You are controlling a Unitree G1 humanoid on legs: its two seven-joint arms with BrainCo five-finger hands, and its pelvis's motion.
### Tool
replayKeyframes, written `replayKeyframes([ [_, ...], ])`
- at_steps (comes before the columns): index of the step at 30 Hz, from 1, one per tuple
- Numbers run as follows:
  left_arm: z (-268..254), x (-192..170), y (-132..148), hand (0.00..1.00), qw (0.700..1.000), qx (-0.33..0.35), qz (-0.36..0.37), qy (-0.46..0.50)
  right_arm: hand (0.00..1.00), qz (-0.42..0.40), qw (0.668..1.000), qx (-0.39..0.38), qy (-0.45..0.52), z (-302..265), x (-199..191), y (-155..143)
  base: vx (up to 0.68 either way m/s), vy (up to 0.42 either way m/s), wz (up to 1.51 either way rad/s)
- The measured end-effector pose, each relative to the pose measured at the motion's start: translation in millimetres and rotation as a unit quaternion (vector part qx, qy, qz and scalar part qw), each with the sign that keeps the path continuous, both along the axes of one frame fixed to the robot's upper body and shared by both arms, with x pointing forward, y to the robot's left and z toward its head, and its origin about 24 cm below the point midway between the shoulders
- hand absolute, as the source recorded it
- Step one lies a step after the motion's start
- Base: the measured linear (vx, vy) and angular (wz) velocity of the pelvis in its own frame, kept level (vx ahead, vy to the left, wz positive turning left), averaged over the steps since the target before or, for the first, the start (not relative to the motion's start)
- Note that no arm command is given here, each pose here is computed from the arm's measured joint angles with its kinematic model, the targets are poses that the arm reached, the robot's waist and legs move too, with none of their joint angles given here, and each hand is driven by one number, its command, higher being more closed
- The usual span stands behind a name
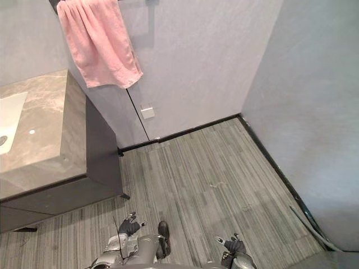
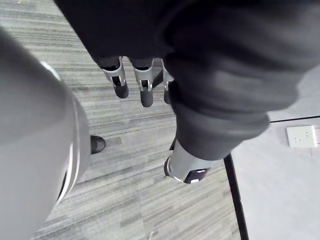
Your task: Organize washtable
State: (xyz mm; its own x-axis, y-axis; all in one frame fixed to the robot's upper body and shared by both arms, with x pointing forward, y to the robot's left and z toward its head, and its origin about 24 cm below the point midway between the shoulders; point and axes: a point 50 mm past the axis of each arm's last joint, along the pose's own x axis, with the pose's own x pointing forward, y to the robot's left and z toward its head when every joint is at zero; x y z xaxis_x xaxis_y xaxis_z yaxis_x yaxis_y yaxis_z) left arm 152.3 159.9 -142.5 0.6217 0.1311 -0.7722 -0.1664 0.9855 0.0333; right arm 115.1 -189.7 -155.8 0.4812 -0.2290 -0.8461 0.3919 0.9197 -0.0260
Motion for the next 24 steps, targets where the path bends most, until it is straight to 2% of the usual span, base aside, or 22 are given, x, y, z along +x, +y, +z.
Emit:
replayKeyframes([
  [3, -1, -3, 9, 0.00, 1.000, 0.001, 0.025, 0.004, 0.00, 0.010, 1.000, 0.006, 0.004, -1, -2, 8, 0.47, 0.236, 0.02],
  [11, -7, -14, 8, 0.00, 0.999, -0.003, 0.027, 0.031, 0.00, 0.013, 1.000, -0.015, -0.017, 4, -2, -2, 0.37, 0.106, 0.28],
  [24, -11, -20, -12, 0.00, 0.998, -0.034, 0.042, 0.044, 0.00, -0.001, 1.000, -0.019, -0.001, 2, -6, -12, 0.38, -0.216, 0.53],
])
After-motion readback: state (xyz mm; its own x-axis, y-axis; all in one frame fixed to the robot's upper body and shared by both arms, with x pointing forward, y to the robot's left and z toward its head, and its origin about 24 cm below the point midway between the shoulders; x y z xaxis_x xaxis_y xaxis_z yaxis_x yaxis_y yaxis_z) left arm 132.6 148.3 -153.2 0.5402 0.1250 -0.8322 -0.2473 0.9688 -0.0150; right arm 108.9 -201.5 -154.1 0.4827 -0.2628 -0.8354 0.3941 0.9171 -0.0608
